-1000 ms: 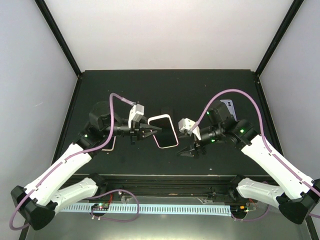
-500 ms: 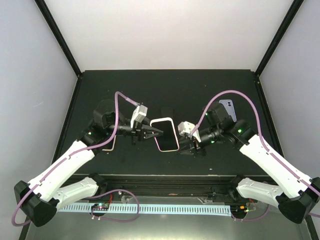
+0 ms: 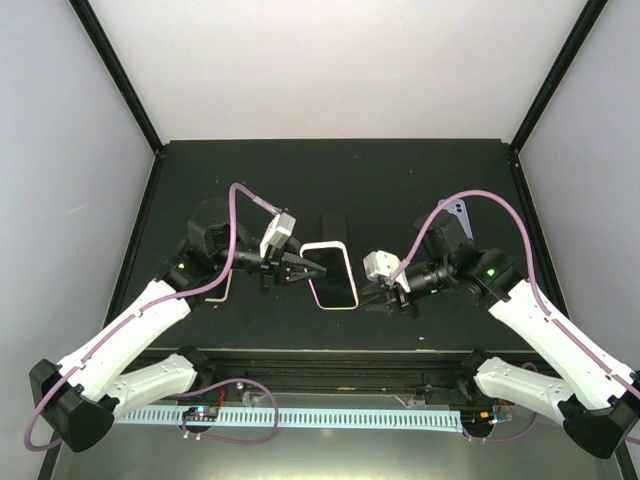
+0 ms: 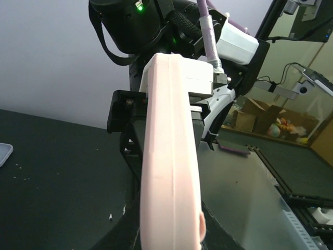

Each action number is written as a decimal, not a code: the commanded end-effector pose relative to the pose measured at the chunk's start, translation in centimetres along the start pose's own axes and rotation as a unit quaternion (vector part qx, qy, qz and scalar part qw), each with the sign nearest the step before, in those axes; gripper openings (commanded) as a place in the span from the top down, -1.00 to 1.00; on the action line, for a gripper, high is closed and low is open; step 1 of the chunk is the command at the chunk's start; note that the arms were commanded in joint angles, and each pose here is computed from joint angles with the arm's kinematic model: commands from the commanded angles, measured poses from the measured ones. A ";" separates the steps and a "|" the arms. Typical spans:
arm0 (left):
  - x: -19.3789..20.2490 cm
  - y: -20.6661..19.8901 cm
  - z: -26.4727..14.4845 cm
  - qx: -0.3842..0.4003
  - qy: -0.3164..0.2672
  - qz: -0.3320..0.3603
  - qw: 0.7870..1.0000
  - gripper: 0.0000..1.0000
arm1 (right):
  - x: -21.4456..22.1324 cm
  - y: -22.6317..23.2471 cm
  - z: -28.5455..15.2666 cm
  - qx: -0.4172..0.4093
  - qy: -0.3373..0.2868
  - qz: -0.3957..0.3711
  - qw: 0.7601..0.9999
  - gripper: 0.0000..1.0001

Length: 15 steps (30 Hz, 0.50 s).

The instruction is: Take the phone out of the phone case

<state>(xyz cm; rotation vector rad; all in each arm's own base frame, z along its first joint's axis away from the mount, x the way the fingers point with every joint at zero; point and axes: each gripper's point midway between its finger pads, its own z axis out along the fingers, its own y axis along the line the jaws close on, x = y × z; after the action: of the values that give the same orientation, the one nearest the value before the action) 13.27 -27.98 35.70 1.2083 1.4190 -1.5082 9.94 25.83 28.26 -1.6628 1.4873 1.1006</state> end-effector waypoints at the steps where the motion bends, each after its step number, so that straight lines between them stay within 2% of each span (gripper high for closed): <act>1: -1.1 -0.9 0.0 0.031 -0.011 0.029 0.999 0.97 | 0.4 0.5 -0.1 -0.002 0.001 -0.020 1.000 0.46; 15: -0.4 -0.2 0.7 0.061 -0.002 -0.004 0.998 0.97 | 1.5 -0.1 0.4 0.011 0.013 -0.018 1.000 0.55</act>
<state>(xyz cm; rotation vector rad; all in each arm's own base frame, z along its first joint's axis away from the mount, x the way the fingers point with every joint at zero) 13.84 -28.97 34.39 1.2217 1.4632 -1.6141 9.60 25.41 26.87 -1.6837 1.4950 1.0871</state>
